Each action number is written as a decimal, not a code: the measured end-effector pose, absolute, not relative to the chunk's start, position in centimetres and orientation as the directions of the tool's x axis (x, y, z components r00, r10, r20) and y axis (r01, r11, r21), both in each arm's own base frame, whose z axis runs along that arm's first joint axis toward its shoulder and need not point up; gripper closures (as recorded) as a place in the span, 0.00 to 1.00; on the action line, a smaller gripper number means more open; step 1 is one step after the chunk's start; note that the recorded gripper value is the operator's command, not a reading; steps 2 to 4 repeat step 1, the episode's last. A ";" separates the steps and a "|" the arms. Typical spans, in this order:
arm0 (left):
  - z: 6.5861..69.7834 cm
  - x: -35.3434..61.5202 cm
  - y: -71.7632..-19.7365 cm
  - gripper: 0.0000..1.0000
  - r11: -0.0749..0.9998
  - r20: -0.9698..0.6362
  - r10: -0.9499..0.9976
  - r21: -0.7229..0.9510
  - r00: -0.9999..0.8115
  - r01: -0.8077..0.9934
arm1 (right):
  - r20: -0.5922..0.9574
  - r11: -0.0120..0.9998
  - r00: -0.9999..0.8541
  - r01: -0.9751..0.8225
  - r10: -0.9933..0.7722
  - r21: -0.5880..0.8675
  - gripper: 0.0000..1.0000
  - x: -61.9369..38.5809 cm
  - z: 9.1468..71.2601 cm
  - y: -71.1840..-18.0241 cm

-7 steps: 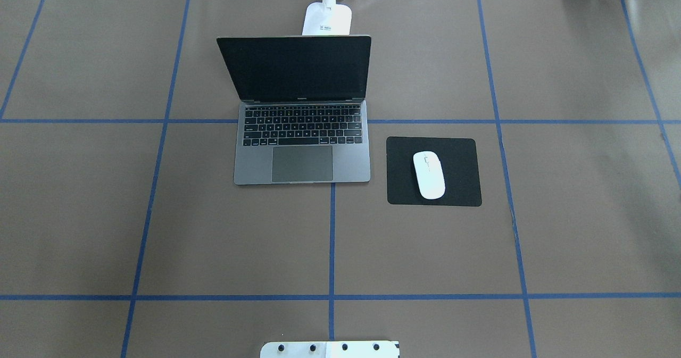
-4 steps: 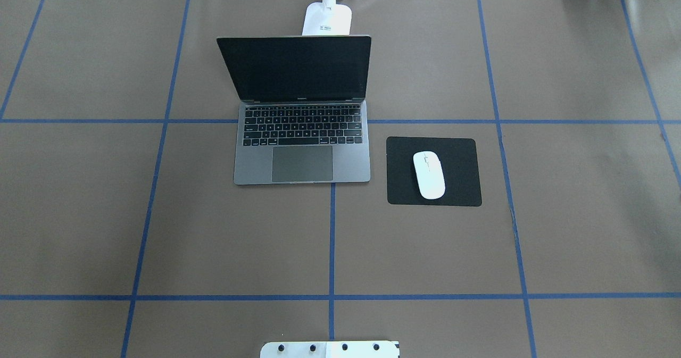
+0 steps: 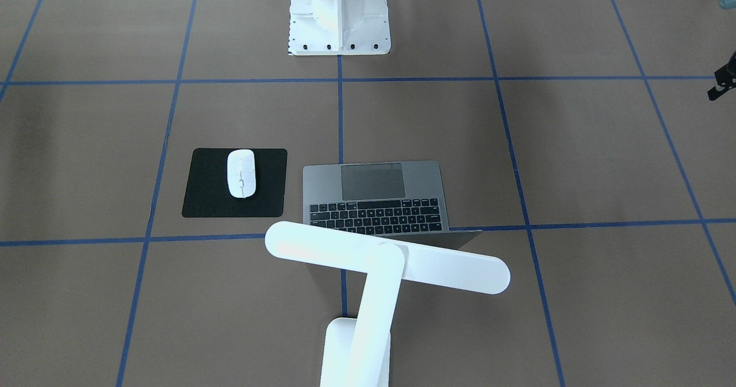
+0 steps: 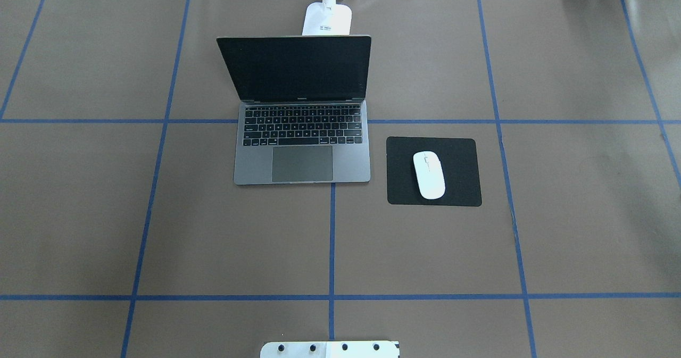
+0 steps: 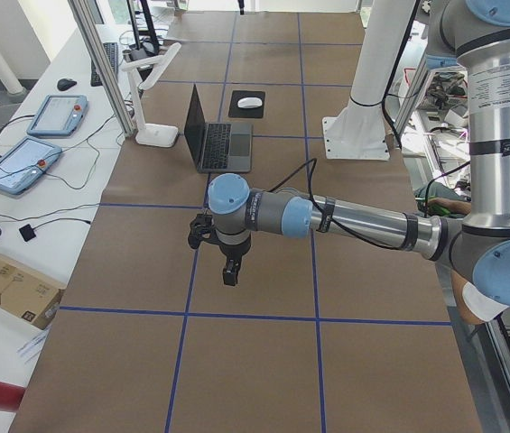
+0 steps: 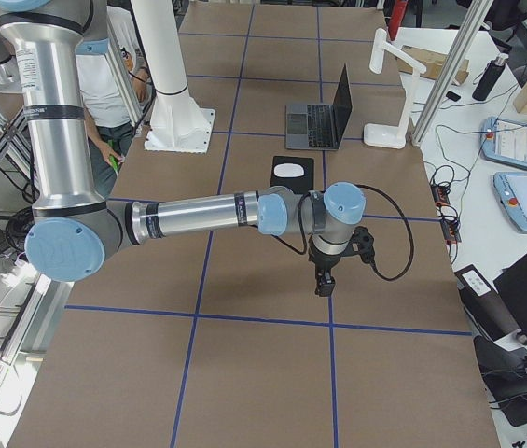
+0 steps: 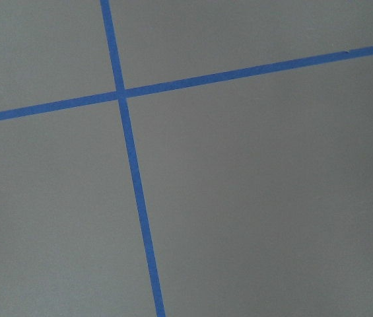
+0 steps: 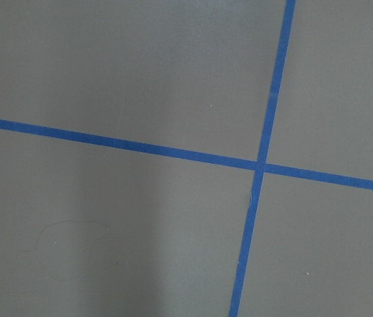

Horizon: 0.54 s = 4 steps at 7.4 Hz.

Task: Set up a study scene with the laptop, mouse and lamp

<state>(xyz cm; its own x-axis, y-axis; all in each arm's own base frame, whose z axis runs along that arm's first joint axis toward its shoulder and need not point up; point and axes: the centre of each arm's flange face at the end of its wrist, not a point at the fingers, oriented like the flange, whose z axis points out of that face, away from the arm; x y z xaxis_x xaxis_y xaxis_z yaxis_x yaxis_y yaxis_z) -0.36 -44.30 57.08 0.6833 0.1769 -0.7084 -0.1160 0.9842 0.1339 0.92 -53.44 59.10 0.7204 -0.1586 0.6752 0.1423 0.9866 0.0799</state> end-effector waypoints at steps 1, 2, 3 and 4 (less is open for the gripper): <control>57.0 -0.4 -44.3 0.00 0.984 -0.708 0.178 0.136 0.683 -0.116 | 0.674 0.987 0.722 0.142 -0.156 0.077 0.00 0.9 59.3 -53.4; 57.0 -0.4 -44.3 0.00 0.984 -0.708 0.178 0.136 0.683 -0.116 | 0.674 0.987 0.722 0.142 -0.156 0.077 0.00 0.9 59.3 -53.4; 57.0 -0.4 -44.3 0.00 0.984 -0.708 0.178 0.136 0.683 -0.116 | 0.674 0.987 0.722 0.142 -0.156 0.077 0.00 0.9 59.3 -53.4; 57.0 -0.4 -44.3 0.00 0.984 -0.708 0.178 0.136 0.683 -0.116 | 0.674 0.987 0.722 0.142 -0.156 0.077 0.00 0.9 59.3 -53.4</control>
